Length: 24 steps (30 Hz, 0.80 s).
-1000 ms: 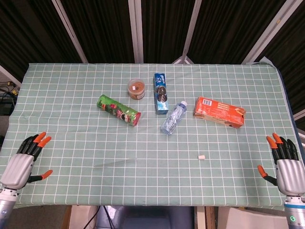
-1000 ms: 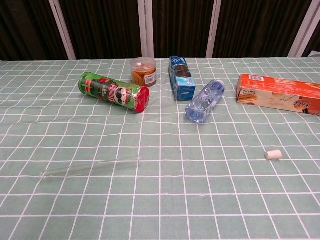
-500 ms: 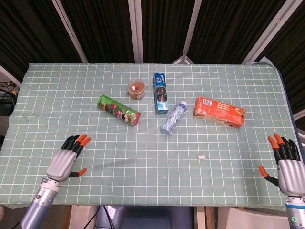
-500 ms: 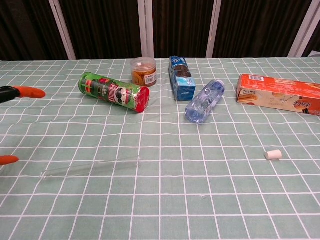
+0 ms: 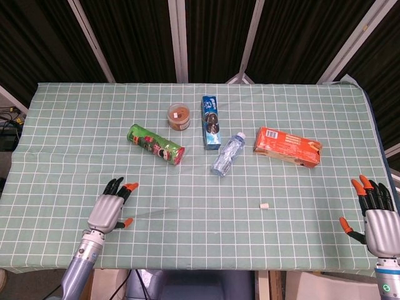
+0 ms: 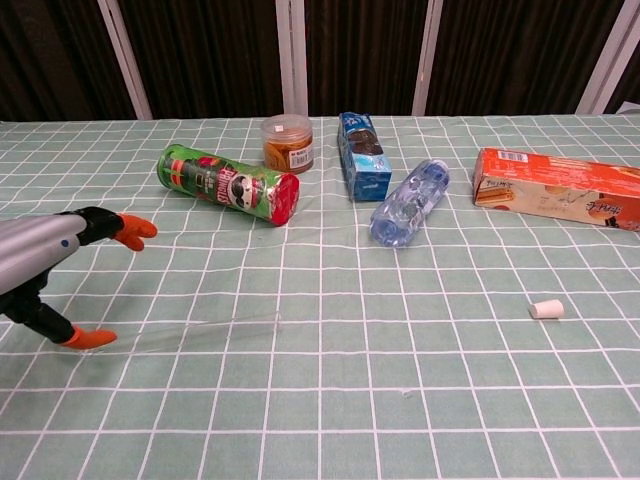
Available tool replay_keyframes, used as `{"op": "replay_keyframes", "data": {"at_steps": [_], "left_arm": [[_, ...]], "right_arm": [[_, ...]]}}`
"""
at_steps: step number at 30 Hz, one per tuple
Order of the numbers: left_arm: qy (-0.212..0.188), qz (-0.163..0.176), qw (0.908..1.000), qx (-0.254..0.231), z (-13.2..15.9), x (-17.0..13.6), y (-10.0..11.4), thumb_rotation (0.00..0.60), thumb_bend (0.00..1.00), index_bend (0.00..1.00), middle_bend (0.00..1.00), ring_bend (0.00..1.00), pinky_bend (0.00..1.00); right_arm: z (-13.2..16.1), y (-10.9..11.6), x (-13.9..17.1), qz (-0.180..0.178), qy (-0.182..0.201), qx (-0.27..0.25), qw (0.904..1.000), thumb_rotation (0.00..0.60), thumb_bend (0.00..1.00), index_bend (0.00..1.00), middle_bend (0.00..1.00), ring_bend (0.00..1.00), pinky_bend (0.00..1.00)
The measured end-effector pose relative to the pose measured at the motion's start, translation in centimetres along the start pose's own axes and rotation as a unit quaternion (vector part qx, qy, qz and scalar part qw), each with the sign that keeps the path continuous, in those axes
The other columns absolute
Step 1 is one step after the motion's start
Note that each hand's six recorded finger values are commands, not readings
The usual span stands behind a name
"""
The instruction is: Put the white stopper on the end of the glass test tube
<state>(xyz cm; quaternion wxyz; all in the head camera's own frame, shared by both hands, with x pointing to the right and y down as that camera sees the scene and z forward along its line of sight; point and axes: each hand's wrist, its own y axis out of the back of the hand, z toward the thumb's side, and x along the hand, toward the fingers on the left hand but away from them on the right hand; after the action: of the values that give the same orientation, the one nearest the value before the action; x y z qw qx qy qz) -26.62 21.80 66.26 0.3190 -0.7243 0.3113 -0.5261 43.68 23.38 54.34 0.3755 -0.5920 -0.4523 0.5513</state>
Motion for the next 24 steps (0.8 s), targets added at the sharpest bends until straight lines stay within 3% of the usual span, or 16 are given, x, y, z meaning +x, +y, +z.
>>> {"op": "replay_keyframes", "data": {"at_steps": [15, 24], "left_arm": [[0.007, -0.008, 0.9999, -0.001, 2.0, 0.8, -1.4, 0.6, 0.27, 0.16, 0.19, 0.0, 0.0], [0.015, -0.005, 0.9997, 0.017, 1.6, 1.3, -1.9, 0.6, 0.28, 0.16, 0.19, 0.0, 0.0]], "right_arm": [[0.1, 0.0, 0.1, 0.001, 0.001, -0.002, 1.0, 0.6, 0.31, 0.0, 0.0, 0.0, 0.0], [0.0, 0.0, 0.0, 0.002, 0.001, -0.006, 1.0, 0.6, 0.31, 0.0, 0.0, 0.0, 0.0]]}}
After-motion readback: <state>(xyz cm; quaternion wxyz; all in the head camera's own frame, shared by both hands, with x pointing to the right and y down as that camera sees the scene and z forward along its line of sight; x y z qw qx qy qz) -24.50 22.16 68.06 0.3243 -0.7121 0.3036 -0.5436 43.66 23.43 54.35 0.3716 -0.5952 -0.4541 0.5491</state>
